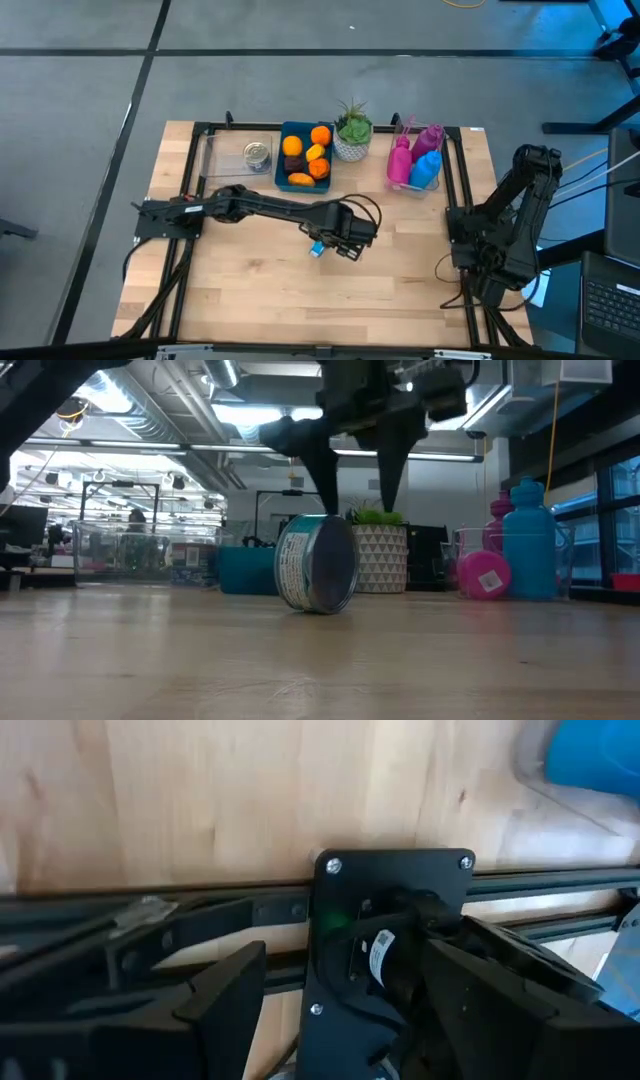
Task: Pick & Place Food Item
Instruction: Stack the light blue tuna can on top of the blue and pink tuna can into the left transparent bin
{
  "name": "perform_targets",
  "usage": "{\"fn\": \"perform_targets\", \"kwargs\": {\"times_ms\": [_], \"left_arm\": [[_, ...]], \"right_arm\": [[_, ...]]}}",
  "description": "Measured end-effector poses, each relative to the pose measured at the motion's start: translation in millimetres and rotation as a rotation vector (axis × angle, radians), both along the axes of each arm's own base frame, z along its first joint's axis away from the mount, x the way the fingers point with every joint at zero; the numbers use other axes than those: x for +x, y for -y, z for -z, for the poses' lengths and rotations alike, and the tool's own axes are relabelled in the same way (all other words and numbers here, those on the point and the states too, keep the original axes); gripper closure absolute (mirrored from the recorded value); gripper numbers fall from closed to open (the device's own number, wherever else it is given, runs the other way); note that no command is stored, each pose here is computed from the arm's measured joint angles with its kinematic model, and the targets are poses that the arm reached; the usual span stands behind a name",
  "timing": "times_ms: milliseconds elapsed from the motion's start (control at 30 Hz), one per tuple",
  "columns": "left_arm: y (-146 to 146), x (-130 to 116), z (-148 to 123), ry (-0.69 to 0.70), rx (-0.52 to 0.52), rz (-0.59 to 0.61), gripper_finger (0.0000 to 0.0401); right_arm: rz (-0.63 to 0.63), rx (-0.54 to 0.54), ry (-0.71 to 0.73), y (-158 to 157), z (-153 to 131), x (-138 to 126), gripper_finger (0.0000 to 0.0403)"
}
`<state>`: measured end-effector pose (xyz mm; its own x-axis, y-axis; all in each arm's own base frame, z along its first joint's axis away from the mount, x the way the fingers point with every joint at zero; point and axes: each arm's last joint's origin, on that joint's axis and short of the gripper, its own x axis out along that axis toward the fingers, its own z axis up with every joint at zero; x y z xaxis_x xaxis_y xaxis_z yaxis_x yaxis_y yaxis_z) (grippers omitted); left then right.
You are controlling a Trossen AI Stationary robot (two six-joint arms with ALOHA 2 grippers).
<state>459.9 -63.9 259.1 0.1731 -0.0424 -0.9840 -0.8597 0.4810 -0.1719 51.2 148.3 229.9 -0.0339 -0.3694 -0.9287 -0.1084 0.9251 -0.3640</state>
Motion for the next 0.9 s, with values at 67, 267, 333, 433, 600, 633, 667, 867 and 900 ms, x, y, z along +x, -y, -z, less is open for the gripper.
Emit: {"fn": "perform_targets", "kwargs": {"times_ms": [67, 267, 333, 433, 600, 633, 667, 867, 900], "left_arm": [[-1.8, 0.3, 1.0, -0.001, 0.026, -0.024, 0.0164], [-5.3, 0.8, 2.1, 0.012, 0.132, -0.090, 0.0159], [-5.2, 0.8, 1.6, 0.015, 0.130, -0.103, 0.0159], [-5.2, 0.7, 1.1, 0.019, 0.134, -0.121, 0.0159], [-6.5, 0.7, 0.5, 0.028, 0.161, -0.155, 0.0159], [-7.3, 0.8, 0.5, 0.027, 0.161, -0.158, 0.0159], [-8.1, 0.7, -0.1, 0.027, 0.159, -0.162, 0.0159], [-15.8, -0.2, -5.2, 0.032, 0.144, -0.200, 0.0159], [-17.9, -0.5, -5.7, 0.029, 0.143, -0.212, 0.0159]], "right_arm": [[-0.019, -0.002, -0.011, -0.7, 1.3, -4.4, 0.0133], [-0.073, -0.009, -0.027, -1.8, 3.5, -13.2, 0.0133], [-0.087, -0.009, -0.029, -2.0, 3.5, -14.3, 0.0133], [-0.114, -0.008, -0.037, -2.4, 3.5, -15.5, 0.0133], [-0.155, -0.008, -0.052, -2.4, 3.5, -15.9, 0.0133], [-0.162, -0.008, -0.054, -2.4, 3.5, -15.8, 0.0133], [-0.166, -0.008, -0.056, -2.4, 3.5, -15.8, 0.0133], [-0.195, -0.010, -0.056, -2.3, 3.5, -15.5, 0.0133], [-0.198, -0.013, -0.049, -2.3, 3.4, -15.3, 0.0133]]}}
